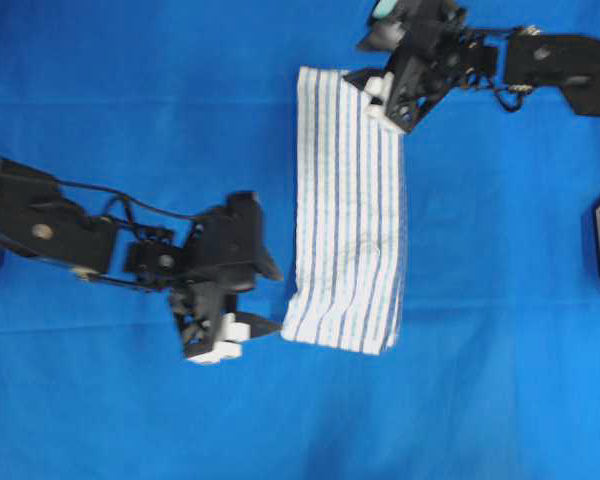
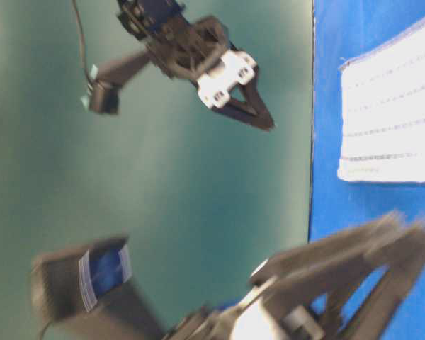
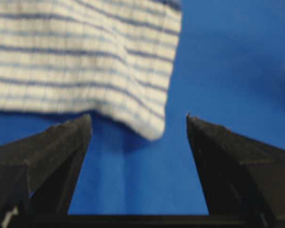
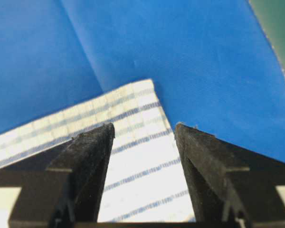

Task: Fold the blue towel.
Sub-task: 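Lay the vertical strip down and open both grippers, withdrawing sideways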

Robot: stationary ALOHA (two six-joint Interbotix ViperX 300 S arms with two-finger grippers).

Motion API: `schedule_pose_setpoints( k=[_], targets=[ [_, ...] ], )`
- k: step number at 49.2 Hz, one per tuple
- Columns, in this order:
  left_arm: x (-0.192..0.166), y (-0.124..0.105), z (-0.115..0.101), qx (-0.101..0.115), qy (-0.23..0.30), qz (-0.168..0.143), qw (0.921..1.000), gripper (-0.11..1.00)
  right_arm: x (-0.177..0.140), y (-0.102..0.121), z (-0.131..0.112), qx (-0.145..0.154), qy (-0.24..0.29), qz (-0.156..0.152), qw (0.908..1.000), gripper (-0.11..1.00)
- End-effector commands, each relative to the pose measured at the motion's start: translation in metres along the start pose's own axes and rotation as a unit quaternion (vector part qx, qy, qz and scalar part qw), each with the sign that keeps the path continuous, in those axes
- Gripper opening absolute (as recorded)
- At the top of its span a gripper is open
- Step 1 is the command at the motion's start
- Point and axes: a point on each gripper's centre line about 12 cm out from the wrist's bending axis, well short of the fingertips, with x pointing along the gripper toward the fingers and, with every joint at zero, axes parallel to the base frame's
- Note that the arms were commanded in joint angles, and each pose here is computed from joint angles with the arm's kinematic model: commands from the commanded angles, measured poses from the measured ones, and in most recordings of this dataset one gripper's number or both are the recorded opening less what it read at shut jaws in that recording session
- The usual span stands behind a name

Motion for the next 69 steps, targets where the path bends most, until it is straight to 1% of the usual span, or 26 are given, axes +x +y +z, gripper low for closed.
schedule_pose_setpoints(
  k=[1,6,12,19,22,28,33,38,49,53,56,60,65,69],
  targets=[
    [-0.025,-0.003,0.014,0.003,-0.031,-0.008,0.9995,0.73,-0.023,0.004,0.009,-0.004,-0.033,0.008,0.9994,0.59],
    [-0.040,0.002,0.014,0.002,-0.045,-0.005,0.9990,0.73,-0.042,0.012,0.000,-0.005,-0.045,0.021,0.9988,0.59],
    [-0.049,0.016,0.015,-0.004,-0.064,0.007,0.9979,0.73,-0.063,0.024,-0.015,-0.009,-0.060,0.043,0.9973,0.59],
    [-0.057,0.036,0.019,-0.007,-0.090,0.029,0.9955,0.73,-0.090,0.044,-0.028,-0.014,-0.080,0.078,0.9937,0.59],
    [-0.061,0.046,0.021,-0.007,-0.100,0.041,0.9942,0.73,-0.102,0.055,-0.034,-0.017,-0.087,0.097,0.9913,0.58],
    [-0.065,0.058,0.024,-0.003,-0.113,0.057,0.9920,0.73,-0.118,0.070,-0.044,-0.018,-0.090,0.125,0.9879,0.58],
    [-0.066,0.066,0.025,-0.003,-0.114,0.067,0.9912,0.73,-0.124,0.075,-0.051,-0.017,-0.082,0.134,0.9875,0.58],
    [-0.066,0.069,0.025,-0.004,-0.115,0.072,0.9908,0.73,-0.122,0.074,-0.056,-0.015,-0.070,0.129,0.9890,0.58],
    [-0.062,0.071,0.027,-0.006,-0.114,0.074,0.9908,0.73,-0.118,0.074,-0.056,-0.018,-0.061,0.125,0.9901,0.58],
    [-0.060,0.076,0.030,-0.006,-0.114,0.079,0.9902,0.73,-0.115,0.071,-0.055,-0.014,-0.059,0.118,0.9911,0.58],
    [-0.057,0.083,0.032,-0.009,-0.117,0.087,0.9893,0.73,-0.112,0.063,-0.054,-0.005,-0.056,0.105,0.9929,0.58],
    [-0.052,0.098,0.037,-0.013,-0.121,0.104,0.9871,0.73,-0.105,0.048,-0.053,0.010,-0.051,0.080,0.9954,0.58],
    [-0.041,0.122,0.042,-0.004,-0.124,0.132,0.9836,0.73,-0.092,0.027,-0.051,0.027,-0.040,0.045,0.9978,0.58],
    [-0.031,0.145,0.044,0.001,-0.120,0.155,0.9806,0.73,-0.080,0.011,-0.052,0.036,-0.027,0.021,0.9988,0.58]
  ],
)
